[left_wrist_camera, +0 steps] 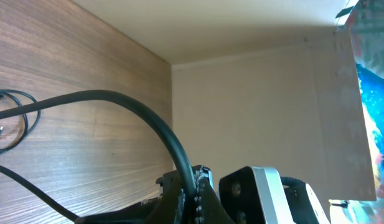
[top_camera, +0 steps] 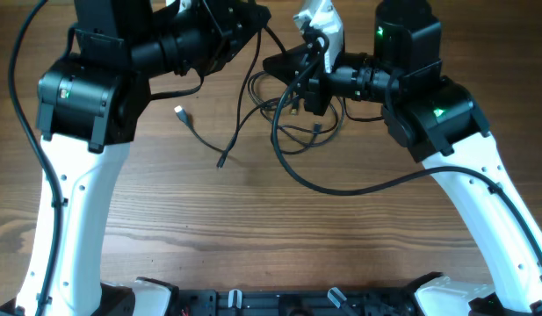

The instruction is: Untangle cables

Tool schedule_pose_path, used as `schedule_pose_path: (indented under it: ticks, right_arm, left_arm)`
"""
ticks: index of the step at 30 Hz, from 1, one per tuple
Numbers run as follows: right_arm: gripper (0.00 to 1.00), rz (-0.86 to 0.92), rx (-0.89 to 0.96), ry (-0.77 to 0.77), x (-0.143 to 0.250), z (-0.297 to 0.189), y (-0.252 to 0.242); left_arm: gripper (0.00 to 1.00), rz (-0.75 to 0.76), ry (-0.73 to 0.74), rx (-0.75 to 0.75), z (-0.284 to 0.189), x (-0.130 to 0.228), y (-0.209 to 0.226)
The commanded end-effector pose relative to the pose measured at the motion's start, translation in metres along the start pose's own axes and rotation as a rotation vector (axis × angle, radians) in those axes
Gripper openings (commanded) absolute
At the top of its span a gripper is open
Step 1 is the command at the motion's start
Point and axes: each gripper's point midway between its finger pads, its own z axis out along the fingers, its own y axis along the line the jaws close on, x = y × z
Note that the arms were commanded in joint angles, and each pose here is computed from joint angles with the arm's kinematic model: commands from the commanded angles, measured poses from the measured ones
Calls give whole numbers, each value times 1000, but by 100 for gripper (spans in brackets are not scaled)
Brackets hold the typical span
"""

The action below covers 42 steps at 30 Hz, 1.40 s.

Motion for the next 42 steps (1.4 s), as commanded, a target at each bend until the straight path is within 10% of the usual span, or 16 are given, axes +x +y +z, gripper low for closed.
schedule_pose_path:
  ticks: [1, 3, 6, 7, 19, 34, 42]
  right_arm:
    - [4, 71, 59, -12, -4, 0, -10]
    - [4, 98, 64, -16, -5, -1, -11]
    - [4, 154, 117, -23, -5, -5, -23]
    - [4, 191, 163, -32, -6, -9, -33]
    - [4, 234, 570, -556, -170, -270, -86]
    - [4, 619, 1641, -381, 18, -476, -285]
    - [4, 938, 1621, -147, 145, -449, -361]
  left_arm:
    - [10, 2, -32, -17, 1, -6, 3]
    - [26, 2, -54, -30, 1, -9, 5]
    - [95, -4, -95, -64, 0, -16, 11]
    - [100, -11, -114, -87, 0, -18, 16]
    - [100, 84, -241, -392, -17, -35, 75]
    - [100, 84, -232, -426, -9, -39, 87]
    - [100, 81, -227, -432, -8, -38, 89]
